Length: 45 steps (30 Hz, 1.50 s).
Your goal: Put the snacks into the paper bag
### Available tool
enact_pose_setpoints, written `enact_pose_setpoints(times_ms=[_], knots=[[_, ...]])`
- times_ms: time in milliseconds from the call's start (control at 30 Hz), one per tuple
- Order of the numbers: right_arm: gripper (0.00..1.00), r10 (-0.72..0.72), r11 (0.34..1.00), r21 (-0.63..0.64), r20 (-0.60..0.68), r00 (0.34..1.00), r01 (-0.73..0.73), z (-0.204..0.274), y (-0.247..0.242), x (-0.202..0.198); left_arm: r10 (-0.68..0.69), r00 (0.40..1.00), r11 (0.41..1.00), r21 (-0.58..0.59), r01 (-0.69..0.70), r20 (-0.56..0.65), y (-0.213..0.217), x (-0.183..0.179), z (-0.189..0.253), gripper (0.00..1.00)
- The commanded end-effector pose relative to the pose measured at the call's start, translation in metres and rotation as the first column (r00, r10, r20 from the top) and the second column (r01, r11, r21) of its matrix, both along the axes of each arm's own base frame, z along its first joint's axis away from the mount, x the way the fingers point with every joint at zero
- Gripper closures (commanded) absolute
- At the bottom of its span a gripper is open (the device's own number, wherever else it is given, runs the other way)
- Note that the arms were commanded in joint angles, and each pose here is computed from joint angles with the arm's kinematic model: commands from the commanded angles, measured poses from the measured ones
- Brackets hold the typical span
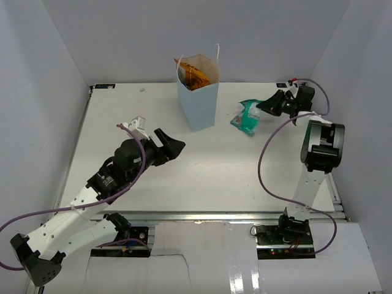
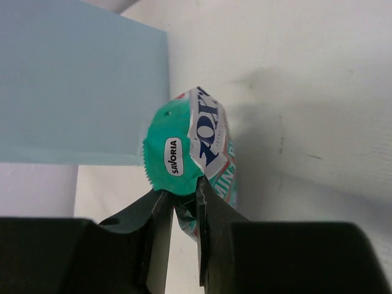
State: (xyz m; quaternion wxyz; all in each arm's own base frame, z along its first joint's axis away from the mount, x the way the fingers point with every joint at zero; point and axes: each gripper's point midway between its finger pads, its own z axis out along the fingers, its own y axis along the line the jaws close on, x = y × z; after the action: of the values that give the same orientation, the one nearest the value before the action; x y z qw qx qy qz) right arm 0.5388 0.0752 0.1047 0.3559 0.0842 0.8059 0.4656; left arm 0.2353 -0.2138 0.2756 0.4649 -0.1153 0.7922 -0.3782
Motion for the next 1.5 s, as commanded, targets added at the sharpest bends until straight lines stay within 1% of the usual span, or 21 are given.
enact_pose_setpoints(times_ms=[0,100,133,200,233,300,367,400,433,467,500,600,633,667,733,767,800,900,1033,1300,1467], knots=[[0.92,0.081,0.991,-0.128,0.373,0.924,-0.035,0.123,0.007,-0.013,-0.005,0.997,1.000,0.005,0.005,0.071,0.006,-0.002,0.011,0.02],[0.92,0.047,0.975,-0.210,0.526,0.849,0.076,0.197,0.000,-0.031,-0.002,0.993,1.000,0.012,0.001,0.114,0.011,-0.003,0.020,0.02],[0.92,0.018,0.967,-0.224,0.536,0.844,0.122,0.208,-0.004,-0.032,-0.003,0.992,1.000,0.013,0.001,0.124,0.011,-0.003,0.022,0.02],[0.92,0.015,0.955,-0.239,0.628,0.778,0.175,0.262,-0.005,-0.043,-0.008,0.989,1.000,0.027,0.004,0.149,0.013,-0.003,0.026,0.02],[0.92,0.003,0.950,-0.241,0.644,0.765,0.199,0.277,-0.006,-0.045,-0.011,0.987,1.000,0.029,0.006,0.158,0.013,-0.003,0.029,0.02],[0.92,0.031,0.944,-0.244,0.734,0.679,0.221,0.335,0.007,-0.056,-0.020,0.984,0.999,0.044,0.013,0.176,0.014,-0.004,0.031,0.02],[0.92,0.057,0.949,-0.242,0.765,0.642,0.204,0.365,0.030,-0.065,-0.029,0.981,0.999,0.049,0.020,0.191,0.014,-0.005,0.032,0.02],[0.92,0.072,0.947,-0.239,0.808,0.585,0.213,0.396,0.037,-0.069,-0.036,0.980,0.998,0.050,0.027,0.196,0.014,-0.006,0.032,0.02],[0.92,0.072,0.946,-0.236,0.822,0.566,0.223,0.409,0.044,-0.070,-0.038,0.978,0.998,0.054,0.028,0.207,0.014,-0.005,0.033,0.02],[0.92,0.105,0.953,-0.242,0.825,0.555,0.180,0.417,0.072,-0.077,-0.043,0.976,0.998,0.053,0.032,0.211,0.014,-0.006,0.034,0.02],[0.92,0.101,0.948,-0.237,0.857,0.505,0.214,0.438,0.079,-0.076,-0.049,0.975,0.998,0.053,0.039,0.216,0.014,-0.008,0.033,0.02],[0.92,0.135,0.945,-0.250,0.884,0.447,0.210,0.447,0.121,-0.075,-0.057,0.973,0.998,0.051,0.046,0.222,0.015,-0.011,0.033,0.02],[0.92,0.133,0.941,-0.243,0.905,0.405,0.233,0.460,0.134,-0.077,-0.056,0.972,0.998,0.045,0.048,0.227,0.016,-0.013,0.034,0.02],[0.92,0.141,0.938,-0.254,0.901,0.410,0.235,0.452,0.145,-0.065,-0.059,0.972,0.998,0.044,0.051,0.228,0.017,-0.014,0.034,0.02],[0.92,0.132,0.922,-0.242,0.930,0.343,0.303,0.471,0.153,-0.061,-0.054,0.972,0.998,0.041,0.046,0.230,0.020,-0.016,0.035,0.02],[0.92,0.130,0.921,-0.238,0.934,0.334,0.309,0.471,0.164,-0.059,-0.048,0.972,0.998,0.037,0.041,0.230,0.022,-0.017,0.035,0.02],[0.92,0.111,0.910,-0.233,0.935,0.338,0.344,0.464,0.166,-0.044,-0.046,0.972,0.999,0.035,0.039,0.230,0.023,-0.019,0.036,0.02],[0.92,0.112,0.891,-0.237,0.941,0.318,0.388,0.454,0.177,-0.026,-0.032,0.973,0.999,0.023,0.027,0.227,0.028,-0.022,0.036,0.02],[0.92,0.128,0.873,-0.271,0.929,0.347,0.406,0.427,0.185,-0.008,-0.008,0.976,1.000,0.007,0.007,0.215,0.035,-0.025,0.032,0.02],[0.92,0.227,0.832,-0.429,0.842,0.489,0.352,0.329,0.214,0.019,0.000,0.980,1.000,0.007,-0.002,0.199,0.030,-0.018,0.022,0.02],[0.92,0.268,0.779,-0.506,0.802,0.533,0.369,0.287,0.216,0.031,-0.012,0.981,0.999,0.032,0.006,0.192,0.025,-0.014,0.019,0.02]])
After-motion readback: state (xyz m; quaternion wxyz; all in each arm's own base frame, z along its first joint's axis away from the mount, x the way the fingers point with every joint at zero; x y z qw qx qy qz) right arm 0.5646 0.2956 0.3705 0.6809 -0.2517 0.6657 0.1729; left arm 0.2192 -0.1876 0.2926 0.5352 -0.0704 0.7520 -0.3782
